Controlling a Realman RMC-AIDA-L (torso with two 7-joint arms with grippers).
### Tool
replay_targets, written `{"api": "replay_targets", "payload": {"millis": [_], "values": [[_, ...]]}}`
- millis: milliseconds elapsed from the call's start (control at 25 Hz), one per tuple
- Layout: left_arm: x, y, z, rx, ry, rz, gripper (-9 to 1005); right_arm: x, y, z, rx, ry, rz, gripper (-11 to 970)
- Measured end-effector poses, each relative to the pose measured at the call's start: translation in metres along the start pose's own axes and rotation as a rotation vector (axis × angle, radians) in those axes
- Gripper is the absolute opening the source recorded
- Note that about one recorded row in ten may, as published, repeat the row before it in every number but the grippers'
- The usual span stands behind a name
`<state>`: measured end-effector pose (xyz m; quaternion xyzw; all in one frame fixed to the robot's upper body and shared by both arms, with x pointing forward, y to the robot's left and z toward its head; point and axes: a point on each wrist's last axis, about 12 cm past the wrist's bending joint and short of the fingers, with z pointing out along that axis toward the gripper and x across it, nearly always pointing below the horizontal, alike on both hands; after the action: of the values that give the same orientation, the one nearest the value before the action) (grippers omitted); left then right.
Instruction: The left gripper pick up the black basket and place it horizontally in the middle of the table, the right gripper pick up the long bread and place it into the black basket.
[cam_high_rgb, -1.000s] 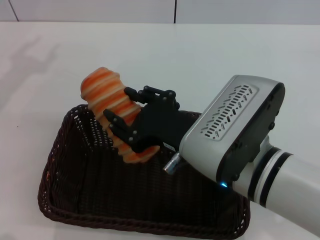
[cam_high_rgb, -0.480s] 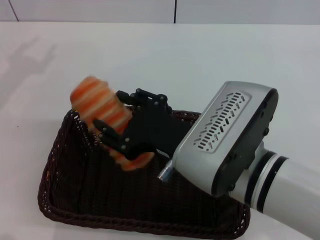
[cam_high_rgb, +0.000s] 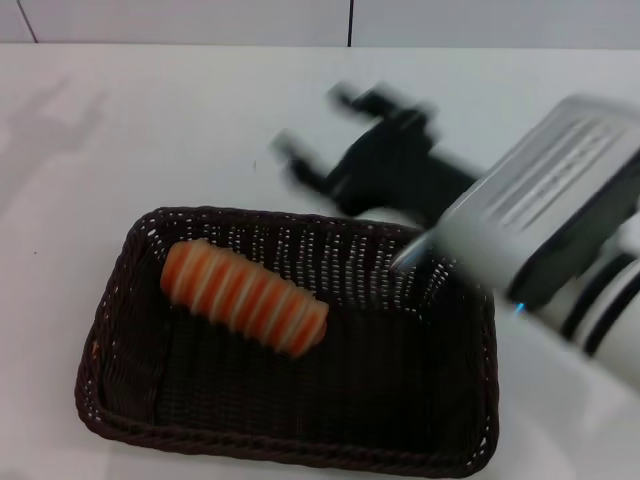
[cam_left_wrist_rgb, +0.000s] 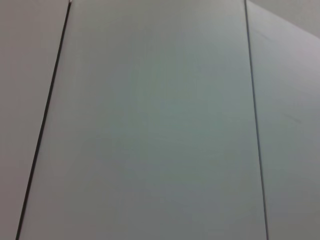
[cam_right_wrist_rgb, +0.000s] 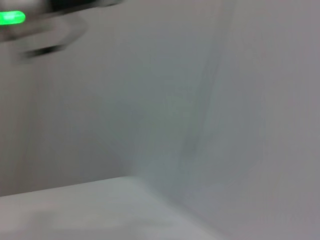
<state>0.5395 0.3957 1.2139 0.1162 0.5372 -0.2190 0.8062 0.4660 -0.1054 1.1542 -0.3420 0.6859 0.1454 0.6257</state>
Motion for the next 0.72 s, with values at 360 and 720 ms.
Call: {"api": "replay_targets", "payload": {"millis": [360, 720], "values": [[0.026, -0.001, -0.006, -0.026, 0.025, -0.055, 588, 0.025, -0.098, -0.054, 0.506, -0.191, -0.026, 667], [0.065, -0.007, -0.027, -0.117, 0.003, -0.044, 588, 0.073, -0.141, -0.108, 0.89, -0.437, 0.045, 667]]}}
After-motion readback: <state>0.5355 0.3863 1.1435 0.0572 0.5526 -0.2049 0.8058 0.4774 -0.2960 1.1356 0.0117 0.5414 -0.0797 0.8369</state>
